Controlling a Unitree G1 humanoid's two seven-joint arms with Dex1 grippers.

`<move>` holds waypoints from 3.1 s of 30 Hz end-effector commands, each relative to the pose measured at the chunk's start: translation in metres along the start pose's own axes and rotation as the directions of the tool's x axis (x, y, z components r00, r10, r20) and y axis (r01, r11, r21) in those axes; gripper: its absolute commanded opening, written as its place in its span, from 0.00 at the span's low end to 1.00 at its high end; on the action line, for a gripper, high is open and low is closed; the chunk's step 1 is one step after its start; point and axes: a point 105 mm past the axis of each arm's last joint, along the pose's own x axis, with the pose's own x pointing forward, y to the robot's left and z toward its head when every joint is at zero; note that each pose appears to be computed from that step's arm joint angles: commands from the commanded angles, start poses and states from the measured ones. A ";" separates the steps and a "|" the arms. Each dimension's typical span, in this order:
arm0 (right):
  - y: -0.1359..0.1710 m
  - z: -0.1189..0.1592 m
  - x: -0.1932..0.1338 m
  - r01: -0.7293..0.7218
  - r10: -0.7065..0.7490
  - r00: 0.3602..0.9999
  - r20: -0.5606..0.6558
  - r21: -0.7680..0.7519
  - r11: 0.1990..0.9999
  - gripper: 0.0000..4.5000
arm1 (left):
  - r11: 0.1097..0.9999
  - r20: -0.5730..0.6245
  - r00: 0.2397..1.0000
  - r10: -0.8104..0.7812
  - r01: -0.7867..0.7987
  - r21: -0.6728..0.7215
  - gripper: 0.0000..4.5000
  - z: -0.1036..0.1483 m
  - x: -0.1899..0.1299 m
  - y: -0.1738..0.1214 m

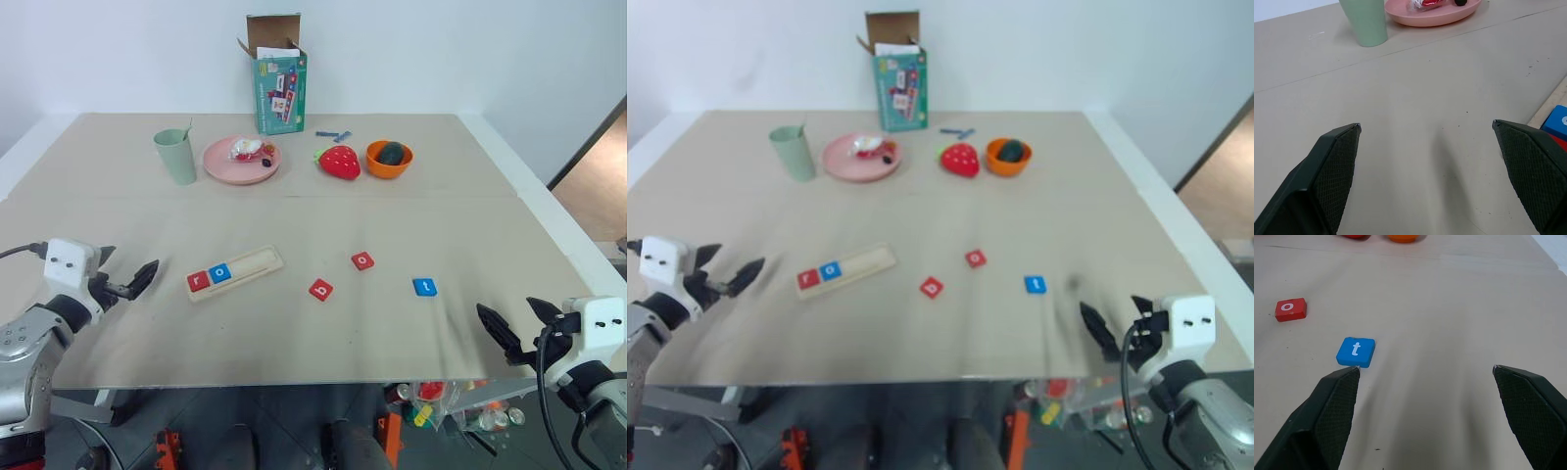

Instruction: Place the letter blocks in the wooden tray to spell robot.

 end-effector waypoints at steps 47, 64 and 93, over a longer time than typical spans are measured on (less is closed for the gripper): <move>0.136 0.078 0.070 -0.731 0.770 0.637 0.041 -0.284 0.620 1.00 | 0.614 -0.291 0.675 -0.678 0.738 0.279 0.99 0.041 0.080 -0.096; 0.138 0.073 0.076 -0.689 0.735 0.675 0.069 -0.297 0.661 1.00 | 0.721 -0.303 0.726 -0.617 0.676 0.151 0.99 0.019 0.092 -0.109; 0.134 0.074 0.075 -0.660 0.705 0.704 0.082 -0.293 0.692 1.00 | 0.689 -0.395 0.657 -0.642 0.720 0.079 0.99 -0.007 0.092 -0.100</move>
